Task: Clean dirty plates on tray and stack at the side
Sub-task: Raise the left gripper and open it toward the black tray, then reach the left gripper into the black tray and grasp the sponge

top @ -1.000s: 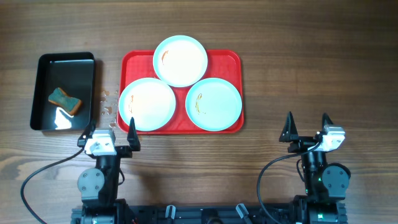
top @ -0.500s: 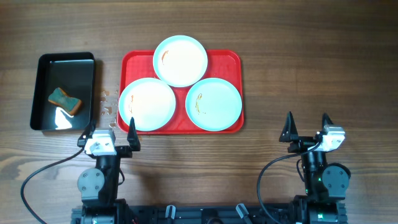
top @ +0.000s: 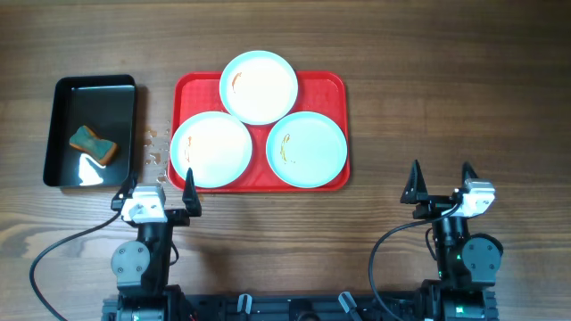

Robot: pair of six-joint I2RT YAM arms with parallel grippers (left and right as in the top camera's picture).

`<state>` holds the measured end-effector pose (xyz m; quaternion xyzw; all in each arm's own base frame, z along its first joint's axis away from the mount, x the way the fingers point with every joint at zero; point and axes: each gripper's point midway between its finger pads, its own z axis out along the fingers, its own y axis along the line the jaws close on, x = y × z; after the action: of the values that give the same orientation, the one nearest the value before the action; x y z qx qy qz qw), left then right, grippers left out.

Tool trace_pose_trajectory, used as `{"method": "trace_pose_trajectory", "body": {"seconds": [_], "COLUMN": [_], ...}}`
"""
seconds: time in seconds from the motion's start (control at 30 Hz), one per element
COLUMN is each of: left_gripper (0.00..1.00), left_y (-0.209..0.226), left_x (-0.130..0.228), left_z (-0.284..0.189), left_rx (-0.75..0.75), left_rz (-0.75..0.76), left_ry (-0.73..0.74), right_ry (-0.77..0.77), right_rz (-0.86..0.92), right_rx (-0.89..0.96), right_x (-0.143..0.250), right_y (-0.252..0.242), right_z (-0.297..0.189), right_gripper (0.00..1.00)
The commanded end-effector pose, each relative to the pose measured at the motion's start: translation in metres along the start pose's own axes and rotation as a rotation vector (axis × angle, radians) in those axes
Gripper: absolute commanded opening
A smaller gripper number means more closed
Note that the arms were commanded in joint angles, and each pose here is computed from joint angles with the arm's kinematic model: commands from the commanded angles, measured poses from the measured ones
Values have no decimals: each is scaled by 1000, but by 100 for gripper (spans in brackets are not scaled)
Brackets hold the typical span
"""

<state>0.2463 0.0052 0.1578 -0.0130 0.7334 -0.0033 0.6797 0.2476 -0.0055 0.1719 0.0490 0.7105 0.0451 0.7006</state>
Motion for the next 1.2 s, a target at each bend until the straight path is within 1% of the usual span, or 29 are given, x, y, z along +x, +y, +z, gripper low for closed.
{"method": "trace_pose_trajectory", "body": {"seconds": [0.0,0.57,0.63,0.67,0.73,0.77,0.8,0.83,0.87,0.9,0.93,1.07,1.17], "left_gripper": [100,100,100,100,100,100,100,100,100,100,100,100,100], "left_y": [0,0,4,1,-28,-47,-73,-87,-108,-117,-121,-123,-127], "left_x": [2,2,1,0,-1,-2,-3,-3,-2,-2,-3,-7,-36], "left_z": [0,0,0,0,-2,-6,-16,-23,-38,-46,-49,-51,-59], "left_rx": [0,-1,-25,-9,162,274,433,525,666,732,761,772,846], "left_rz": [-3,-2,-2,-7,-89,-171,-306,-384,-483,-526,-548,-602,-590], "left_ry": [3,3,-1,-7,0,10,52,91,164,200,215,225,122], "right_ry": [-10,-10,-10,-10,-10,-10,-10,-10,-10,-10,-10,-10,-10], "right_rz": [-13,-13,-13,-13,-13,-13,-13,-13,-13,-13,-13,-13,-13], "right_rx": [18,18,18,18,18,18,18,18,18,18,18,18,18], "right_x": [-2,-2,-2,-2,-2,-2,-2,-2,-2,-2,-2,-2,-2], "right_y": [-3,-3,-3,-3,-3,-3,-3,-3,-3,-3,-3,-3,-3], "right_z": [0,0,0,0,0,0,0,0,0,0,0,0,0], "right_gripper": [100,100,100,100,100,100,100,100,100,100,100,100,100]}}
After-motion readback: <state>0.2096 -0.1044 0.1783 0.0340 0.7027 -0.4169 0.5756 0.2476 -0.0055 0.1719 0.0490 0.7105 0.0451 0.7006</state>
